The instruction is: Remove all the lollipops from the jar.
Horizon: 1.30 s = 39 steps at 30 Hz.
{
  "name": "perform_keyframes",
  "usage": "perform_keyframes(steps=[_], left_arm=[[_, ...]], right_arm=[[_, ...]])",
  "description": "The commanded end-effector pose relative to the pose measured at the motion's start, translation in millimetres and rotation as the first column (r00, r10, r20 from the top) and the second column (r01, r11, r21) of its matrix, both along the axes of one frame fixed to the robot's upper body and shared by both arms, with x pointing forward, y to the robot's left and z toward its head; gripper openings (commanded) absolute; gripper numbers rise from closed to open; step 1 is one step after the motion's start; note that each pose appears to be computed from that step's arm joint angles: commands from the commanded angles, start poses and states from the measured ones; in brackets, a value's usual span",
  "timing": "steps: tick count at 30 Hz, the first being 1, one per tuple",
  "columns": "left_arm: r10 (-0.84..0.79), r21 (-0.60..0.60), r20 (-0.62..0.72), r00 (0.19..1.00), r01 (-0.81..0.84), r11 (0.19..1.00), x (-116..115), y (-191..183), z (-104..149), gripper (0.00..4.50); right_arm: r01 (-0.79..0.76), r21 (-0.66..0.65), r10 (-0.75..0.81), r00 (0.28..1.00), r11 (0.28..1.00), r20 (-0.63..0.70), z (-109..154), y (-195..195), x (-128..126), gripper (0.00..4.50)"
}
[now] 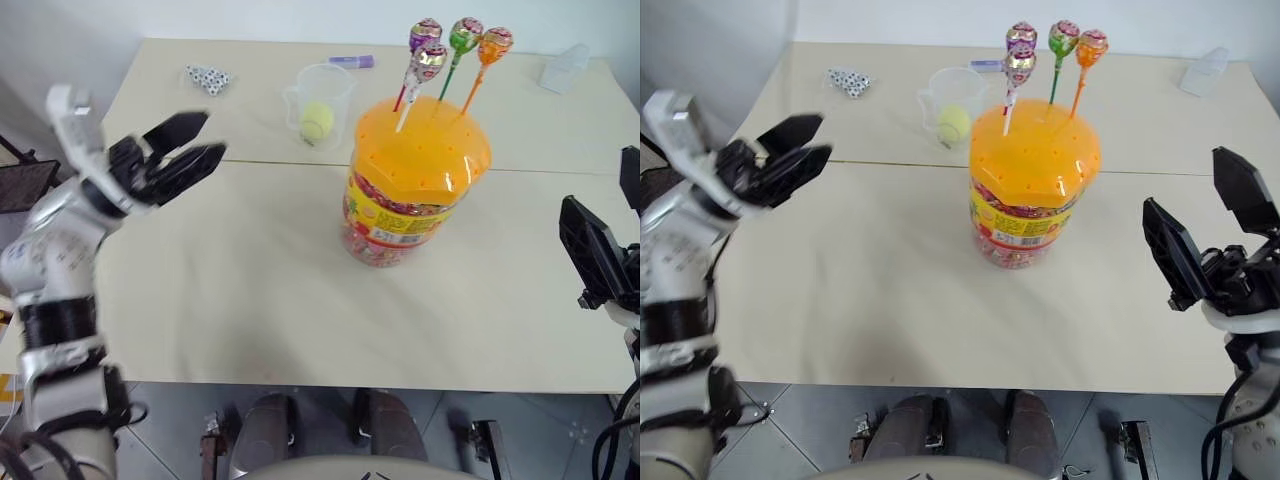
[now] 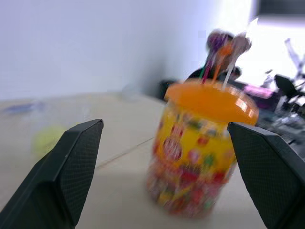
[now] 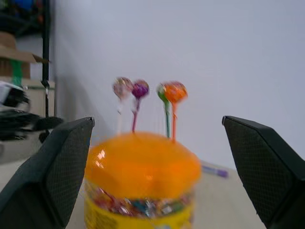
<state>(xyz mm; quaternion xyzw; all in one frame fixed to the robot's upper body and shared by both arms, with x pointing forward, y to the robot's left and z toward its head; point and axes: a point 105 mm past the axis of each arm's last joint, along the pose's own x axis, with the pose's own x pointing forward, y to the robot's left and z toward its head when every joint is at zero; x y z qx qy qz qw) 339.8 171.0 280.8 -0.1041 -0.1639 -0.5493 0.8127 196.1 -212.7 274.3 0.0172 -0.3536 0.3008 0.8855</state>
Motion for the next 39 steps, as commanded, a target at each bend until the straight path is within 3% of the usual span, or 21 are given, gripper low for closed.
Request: perform_keyframes(steps=[1,10,17,20,33,36,39], left_arm=[[-0.089,0.012,0.04,0.995,0.089,0.996,16.2,-43.7,20.4,4.43],[-0.263,0.089,0.095,0.96,0.255,0.963,27.1,-127.0,48.4,4.43],[-0.28,0.11,0.093,0.955,0.27,0.957,31.4,-148.0,52.8,4.43],[-0.299,0.142,0.088,0.95,0.285,0.948,30.7,-154.9,49.9,3.9],[-0.354,0.152,0.13,0.926,0.334,0.93,26.6,-162.1,49.5,0.05],[-0.379,0.049,0.145,0.914,0.376,0.925,23.7,-154.5,60.5,0.05],[-0.314,-0.198,0.152,0.937,0.34,0.919,31.6,-129.7,88.3,0.05]], right_arm=[[0.078,0.021,-0.078,0.996,0.997,0.048,3.4,-4.8,-10.3,4.5],[0.124,0.007,-0.124,0.991,0.992,0.056,2.6,-11.0,-11.5,4.5],[0.135,0.016,-0.135,0.99,0.991,0.045,-0.1,-9.7,-12.3,4.5],[0.144,0.021,-0.145,0.989,0.989,0.043,-0.8,-11.5,-12.5,4.5],[0.112,0.016,-0.113,0.993,0.994,0.039,-2.6,-9.2,-12.0,4.5],[0.084,0.015,-0.084,0.995,0.996,0.045,-1.4,-5.4,-11.6,4.5],[0.012,0.002,-0.012,0.998,1.0,0.056,1.2,4.5,-10.5,4.5]])
